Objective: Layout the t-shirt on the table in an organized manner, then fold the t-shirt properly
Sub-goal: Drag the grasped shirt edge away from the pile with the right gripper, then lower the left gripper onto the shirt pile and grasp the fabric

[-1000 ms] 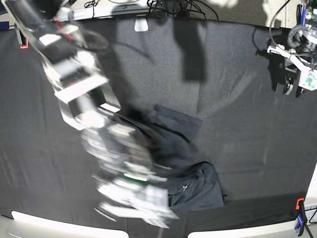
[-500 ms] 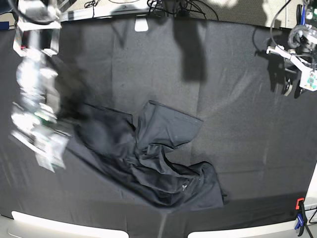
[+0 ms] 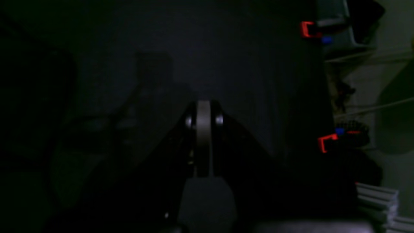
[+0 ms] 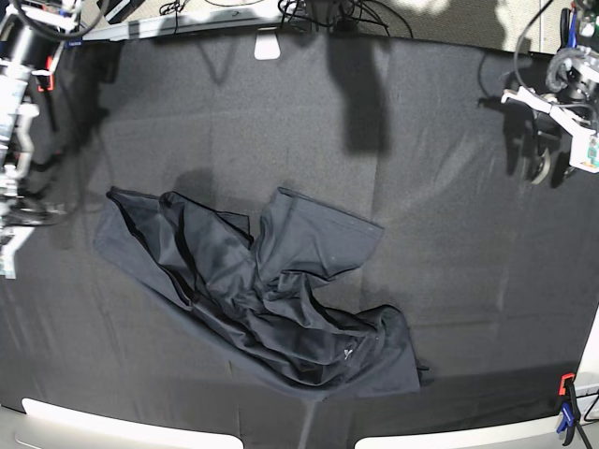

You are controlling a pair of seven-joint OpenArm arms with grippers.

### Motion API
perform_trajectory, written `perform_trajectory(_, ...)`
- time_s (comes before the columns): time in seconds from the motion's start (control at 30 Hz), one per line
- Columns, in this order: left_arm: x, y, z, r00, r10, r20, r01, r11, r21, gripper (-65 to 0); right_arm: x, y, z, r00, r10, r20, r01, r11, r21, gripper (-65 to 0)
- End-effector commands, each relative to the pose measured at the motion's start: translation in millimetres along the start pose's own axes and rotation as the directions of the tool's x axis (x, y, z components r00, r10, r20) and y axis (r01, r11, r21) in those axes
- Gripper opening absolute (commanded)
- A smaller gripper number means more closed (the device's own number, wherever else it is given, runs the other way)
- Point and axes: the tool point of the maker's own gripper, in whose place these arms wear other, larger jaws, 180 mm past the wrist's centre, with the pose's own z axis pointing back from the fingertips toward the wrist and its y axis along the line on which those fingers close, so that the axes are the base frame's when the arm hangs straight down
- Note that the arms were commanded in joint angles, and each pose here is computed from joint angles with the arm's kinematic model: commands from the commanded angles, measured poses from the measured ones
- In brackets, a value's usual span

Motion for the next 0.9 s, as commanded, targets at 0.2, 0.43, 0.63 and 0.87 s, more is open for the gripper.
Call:
perform_trajectory(0.2, 31.3, -49.1, -12.7, 0.993, 0.021, 0.117, 0.004, 0.978, -0.210, -48.7, 9.5, 5.1, 8.2, 0.997, -0.078, -0.004, 0.078, 0.992, 0.100, -43.9)
perform_trajectory(0.43, 51.6, -111.0, -61.4, 0.992, 0.022, 0.126, 0.014, 0.960, -0.279, -48.4, 10.6, 25.8, 11.4, 0.999, -0.032, 0.003, 0.030, 0.977, 0.213, -43.9)
perform_trajectory(0.63, 12.5, -137.6, -119.4, 0.997, 0.074, 0.003, -0.070, 0.949, -0.307, -48.2, 14.0, 35.7, 13.9, 0.999, -0.034, 0.021, 0.028, 0.963, 0.269, -43.9)
perform_trajectory(0.87, 0.7, -173.0, -172.3, 0.992, 0.099, -0.075, -0.121, 0.919, -0.376, -45.8, 19.5, 46.7, 17.6, 0.998, -0.034, 0.051, 0.015, 0.944, 0.330, -43.9)
